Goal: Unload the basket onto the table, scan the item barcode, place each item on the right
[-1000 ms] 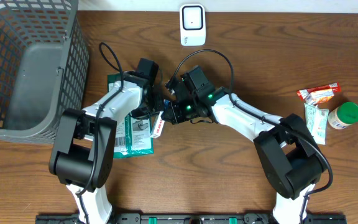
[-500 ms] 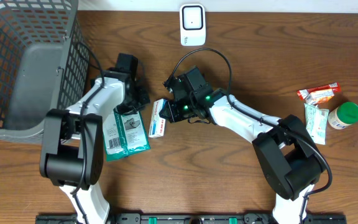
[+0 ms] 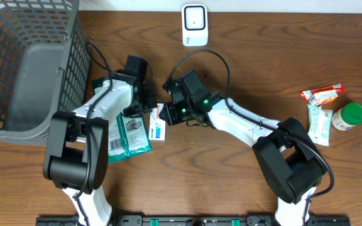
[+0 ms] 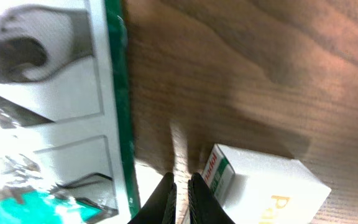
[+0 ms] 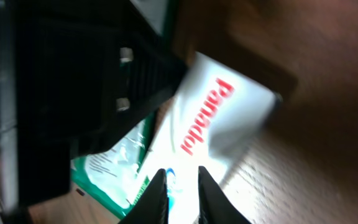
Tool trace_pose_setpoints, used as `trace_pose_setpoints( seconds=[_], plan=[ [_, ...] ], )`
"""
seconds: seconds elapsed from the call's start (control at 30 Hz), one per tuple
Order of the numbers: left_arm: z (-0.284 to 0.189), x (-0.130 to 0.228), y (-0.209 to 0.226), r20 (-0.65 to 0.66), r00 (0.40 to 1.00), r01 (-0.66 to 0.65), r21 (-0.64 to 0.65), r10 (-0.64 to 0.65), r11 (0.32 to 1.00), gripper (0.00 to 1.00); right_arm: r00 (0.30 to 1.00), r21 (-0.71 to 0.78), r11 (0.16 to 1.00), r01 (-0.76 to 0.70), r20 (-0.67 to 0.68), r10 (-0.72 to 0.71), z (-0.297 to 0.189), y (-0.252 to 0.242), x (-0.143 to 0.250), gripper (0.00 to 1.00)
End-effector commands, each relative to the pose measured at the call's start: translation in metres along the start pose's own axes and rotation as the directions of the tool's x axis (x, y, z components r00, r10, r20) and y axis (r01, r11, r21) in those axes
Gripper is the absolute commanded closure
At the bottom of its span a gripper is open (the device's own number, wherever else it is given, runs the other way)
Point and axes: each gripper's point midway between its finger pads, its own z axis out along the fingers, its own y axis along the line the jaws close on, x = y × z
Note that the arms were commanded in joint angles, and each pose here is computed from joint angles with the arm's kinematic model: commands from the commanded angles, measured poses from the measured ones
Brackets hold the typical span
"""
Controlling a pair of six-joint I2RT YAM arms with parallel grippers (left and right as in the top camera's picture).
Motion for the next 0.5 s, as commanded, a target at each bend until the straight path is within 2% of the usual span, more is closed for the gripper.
trace_pose_setpoints(
  seconds=[0.0,0.2,0.47],
  plan=[
    [-0.003,0.012,0.0,-0.009,0.999,-0.036,-0.027,0.036,0.999,0.89,0.989,0.162,0.975,-0.149,0.014,0.149,-0.008,-0.033,0.005,0.9],
    [-0.001,0.026,-0.019,-0.029,0.998,-0.051,-0.014,0.05,0.999,0.89,0.963,0.336,0.914,-0.226,-0.065,0.262,-0.022,-0.069,0.039,0.91],
    [0.002,0.046,-0.044,-0.044,0.997,-0.058,-0.005,0.058,0.998,0.89,0.935,0.377,0.885,-0.272,-0.113,0.335,-0.032,-0.08,0.056,0.9]
  ],
)
